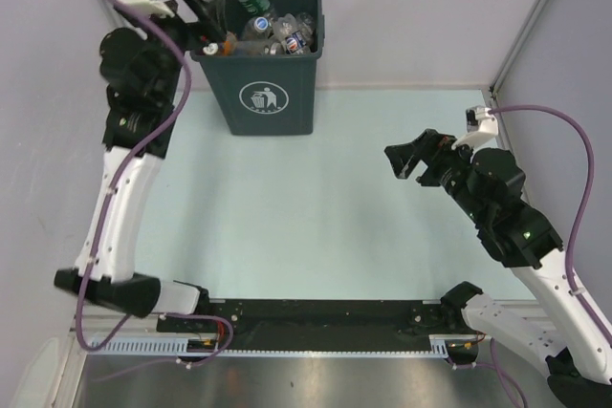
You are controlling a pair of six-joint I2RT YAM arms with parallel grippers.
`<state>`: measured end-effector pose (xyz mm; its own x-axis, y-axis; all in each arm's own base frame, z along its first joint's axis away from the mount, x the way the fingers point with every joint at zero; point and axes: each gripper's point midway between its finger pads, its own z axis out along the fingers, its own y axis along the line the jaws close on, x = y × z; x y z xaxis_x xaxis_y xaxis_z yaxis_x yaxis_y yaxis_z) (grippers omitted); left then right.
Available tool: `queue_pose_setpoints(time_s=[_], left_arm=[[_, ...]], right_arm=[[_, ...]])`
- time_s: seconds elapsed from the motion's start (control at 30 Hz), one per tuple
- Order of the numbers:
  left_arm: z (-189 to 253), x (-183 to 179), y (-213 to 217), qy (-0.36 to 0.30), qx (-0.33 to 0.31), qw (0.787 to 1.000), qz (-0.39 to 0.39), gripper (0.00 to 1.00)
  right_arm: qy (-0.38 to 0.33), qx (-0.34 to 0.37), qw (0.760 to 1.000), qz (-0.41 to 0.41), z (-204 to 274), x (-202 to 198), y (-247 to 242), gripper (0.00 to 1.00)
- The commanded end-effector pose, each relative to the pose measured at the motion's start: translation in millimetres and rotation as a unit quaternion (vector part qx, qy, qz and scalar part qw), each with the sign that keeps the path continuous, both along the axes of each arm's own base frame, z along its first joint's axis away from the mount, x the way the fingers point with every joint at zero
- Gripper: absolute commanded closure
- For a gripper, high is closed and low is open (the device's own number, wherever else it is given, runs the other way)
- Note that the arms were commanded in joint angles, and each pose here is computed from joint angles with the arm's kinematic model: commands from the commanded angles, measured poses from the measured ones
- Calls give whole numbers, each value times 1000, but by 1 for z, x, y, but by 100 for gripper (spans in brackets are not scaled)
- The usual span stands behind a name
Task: Put the plastic bottles in the bin
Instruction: Place the plastic bottle in the trash bin, then reset both arms
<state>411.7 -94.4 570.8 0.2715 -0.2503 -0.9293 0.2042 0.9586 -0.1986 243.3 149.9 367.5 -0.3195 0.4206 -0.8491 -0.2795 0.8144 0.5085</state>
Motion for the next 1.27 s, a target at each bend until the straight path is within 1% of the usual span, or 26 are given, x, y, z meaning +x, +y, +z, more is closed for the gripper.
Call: queue_pose_setpoints(time_s=[0.0,0.03,0.07,0.1,0.13,0.17,0.2,0.23,0.27,0.3,0.33,0.37,0.43,0.47,0.5,0.53,0.57,0.63,0.83,1.13,1.23], left_arm=[[-9,-51,-6,14,-15,998,-54,0],[-35,-52,-11,47,-8,997,-67,0],[-34,-70,-8,44,-15,996,-71,0],[-46,-76,-8,59,-15,995,-75,0],[-75,-76,-10,89,-11,993,-80,0],[-77,-94,-6,84,-15,993,-83,0],[-90,-100,-5,99,-17,992,-82,0],[-120,-101,-5,127,-16,988,-81,0],[-121,-117,-1,120,-24,989,-82,0],[-134,-123,0,132,-25,987,-82,0],[-160,-124,0,157,-23,984,-81,0],[-161,-137,6,151,-30,985,-76,0],[-195,-145,7,189,-31,979,-73,0],[-198,-155,9,186,-34,979,-75,0],[-209,-160,9,197,-31,977,-80,0],[-229,-162,10,215,-29,973,-77,0],[-232,-170,12,214,-31,973,-77,0],[-257,-175,14,239,-28,968,-72,0],[-287,-191,21,263,-25,963,-61,0],[-303,-194,24,276,-19,959,-55,0],[-306,-194,23,278,-17,959,-56,0]], right_arm=[[19,4,999,-25,-9,-3,-11,0],[30,2,999,-31,-14,-5,-14,0],[33,1,999,-43,-16,-6,-19,0],[42,-2,998,-51,-22,-6,-22,0],[52,-6,997,-58,-27,-9,-25,0],[56,-5,996,-67,-29,-10,-29,0],[65,-9,995,-73,-35,-12,-32,0],[70,-13,994,-79,-38,-13,-35,0],[73,-11,993,-89,-39,-13,-38,0],[76,-11,993,-95,-41,-14,-41,0],[84,-15,991,-102,-45,-15,-44,0],[85,-16,991,-106,-47,-16,-46,0],[89,-21,990,-110,-51,-19,-50,0],[89,-21,989,-119,-52,-19,-53,0],[91,-16,988,-124,-52,-20,-55,0],[86,-11,988,-125,-51,-23,-57,0],[87,-10,988,-125,-55,-24,-57,1],[78,-1,989,-125,-53,-28,-59,0],[86,1,989,-124,-62,-29,-58,0],[94,-9,987,-126,-71,-29,-59,0],[94,-12,984,-149,-73,-26,-66,0]])
